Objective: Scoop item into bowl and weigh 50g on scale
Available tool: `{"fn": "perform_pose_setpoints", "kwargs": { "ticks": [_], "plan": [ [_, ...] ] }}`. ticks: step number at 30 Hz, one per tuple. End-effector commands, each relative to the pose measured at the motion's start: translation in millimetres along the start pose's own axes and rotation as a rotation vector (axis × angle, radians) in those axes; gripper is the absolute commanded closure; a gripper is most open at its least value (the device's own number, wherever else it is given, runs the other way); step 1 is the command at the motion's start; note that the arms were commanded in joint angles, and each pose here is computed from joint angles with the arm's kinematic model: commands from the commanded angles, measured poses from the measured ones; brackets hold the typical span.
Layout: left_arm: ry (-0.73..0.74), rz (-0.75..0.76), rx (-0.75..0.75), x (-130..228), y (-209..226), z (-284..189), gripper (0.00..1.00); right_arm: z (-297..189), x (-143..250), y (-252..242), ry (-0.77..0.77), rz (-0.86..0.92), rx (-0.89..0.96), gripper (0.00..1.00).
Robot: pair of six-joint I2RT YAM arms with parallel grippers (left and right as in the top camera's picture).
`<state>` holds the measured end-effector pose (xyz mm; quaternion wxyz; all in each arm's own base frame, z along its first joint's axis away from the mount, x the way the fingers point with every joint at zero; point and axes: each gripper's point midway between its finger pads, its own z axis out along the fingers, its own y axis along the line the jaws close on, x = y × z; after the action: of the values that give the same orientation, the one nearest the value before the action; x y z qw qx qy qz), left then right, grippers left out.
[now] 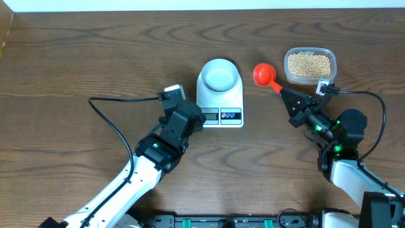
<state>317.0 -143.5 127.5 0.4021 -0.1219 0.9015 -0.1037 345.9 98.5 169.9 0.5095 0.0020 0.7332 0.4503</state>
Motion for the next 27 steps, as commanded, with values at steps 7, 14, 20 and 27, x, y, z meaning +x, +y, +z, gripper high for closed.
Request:
{"fn": "perform_pose_setpoints", "kwargs": {
  "ticks": [7,14,20,27],
  "plan": [
    [-0.037,0.061,0.011,-12,-7,-2,0.93,1,-7,0,-0.014,-0.006,-0.001,0.99],
    [-0.060,0.137,0.083,-20,-23,-4,0.93,1,-9,-3,-0.029,-0.005,0.018,0.99],
    [-0.029,0.197,0.185,-21,-45,-10,0.93,1,-11,-5,-0.039,-0.005,0.031,0.99],
    [0.014,0.280,0.257,-18,-64,-9,0.93,1,-12,-6,-0.042,-0.005,0.036,0.99]
  ]
}}
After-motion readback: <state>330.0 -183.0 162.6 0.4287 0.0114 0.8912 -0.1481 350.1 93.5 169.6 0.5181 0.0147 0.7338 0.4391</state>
